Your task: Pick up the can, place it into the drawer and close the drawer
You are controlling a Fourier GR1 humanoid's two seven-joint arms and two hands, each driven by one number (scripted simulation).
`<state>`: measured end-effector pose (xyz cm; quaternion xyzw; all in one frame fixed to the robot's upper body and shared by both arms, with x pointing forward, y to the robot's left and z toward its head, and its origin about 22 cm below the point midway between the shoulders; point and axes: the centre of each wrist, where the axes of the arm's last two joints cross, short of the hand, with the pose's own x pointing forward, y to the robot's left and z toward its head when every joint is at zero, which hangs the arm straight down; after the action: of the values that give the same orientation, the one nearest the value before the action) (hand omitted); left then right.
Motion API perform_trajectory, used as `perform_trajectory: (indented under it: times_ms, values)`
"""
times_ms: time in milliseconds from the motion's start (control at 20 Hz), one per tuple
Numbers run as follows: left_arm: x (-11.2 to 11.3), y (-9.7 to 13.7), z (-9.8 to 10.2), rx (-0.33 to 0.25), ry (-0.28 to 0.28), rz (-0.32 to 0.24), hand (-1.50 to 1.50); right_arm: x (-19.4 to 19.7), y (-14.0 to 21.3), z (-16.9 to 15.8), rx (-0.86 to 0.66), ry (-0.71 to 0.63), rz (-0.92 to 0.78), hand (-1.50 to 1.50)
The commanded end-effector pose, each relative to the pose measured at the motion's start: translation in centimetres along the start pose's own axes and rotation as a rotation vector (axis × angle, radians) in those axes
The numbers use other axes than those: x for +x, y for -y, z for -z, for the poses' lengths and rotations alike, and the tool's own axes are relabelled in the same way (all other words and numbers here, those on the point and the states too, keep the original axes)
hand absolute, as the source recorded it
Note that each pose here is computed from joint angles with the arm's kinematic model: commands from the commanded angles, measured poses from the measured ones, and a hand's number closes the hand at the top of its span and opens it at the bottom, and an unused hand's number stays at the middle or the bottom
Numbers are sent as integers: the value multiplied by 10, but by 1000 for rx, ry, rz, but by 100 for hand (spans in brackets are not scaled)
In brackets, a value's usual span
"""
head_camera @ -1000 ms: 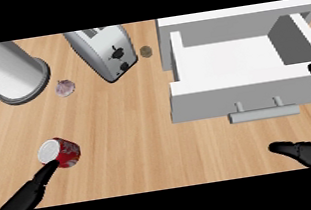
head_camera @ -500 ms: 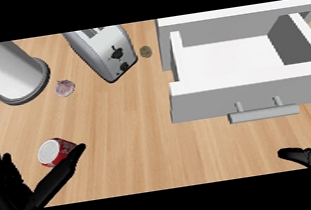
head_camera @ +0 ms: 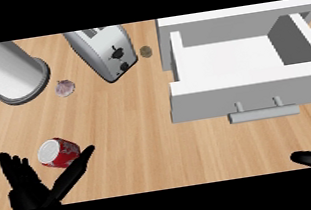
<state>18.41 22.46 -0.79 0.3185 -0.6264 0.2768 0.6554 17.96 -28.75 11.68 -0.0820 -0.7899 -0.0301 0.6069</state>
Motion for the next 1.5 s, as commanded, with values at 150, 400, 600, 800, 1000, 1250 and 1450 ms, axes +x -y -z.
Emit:
perform_trajectory:
  times_ms: [150, 400, 600, 800, 1000, 1250, 1450]
  values:
    - [-33, -1, 11, 62, -28, 11, -150, -11, 8, -9, 9, -1, -1, -150]
    - [-66, -11, 17, 58, -57, -3, -150, 14, 24, -23, -10, 5, 6, -150]
    - [-82, -4, 35, 65, -82, -9, -150, 5, 29, -5, -5, 11, 13, -150]
    - [-97, -18, 33, 64, -90, -17, -150, 5, 24, -16, -26, -4, -9, -150]
    - [-113, -19, 37, 78, -84, -21, -150, 21, 6, -4, 1, 5, -10, -150]
    - [-112, -17, 65, 103, -90, -26, -150, 19, 28, -8, 7, 15, -24, -150]
    - [-139, -20, 53, 66, -92, -48, -150, 23, 17, -18, 13, 4, -17, -150]
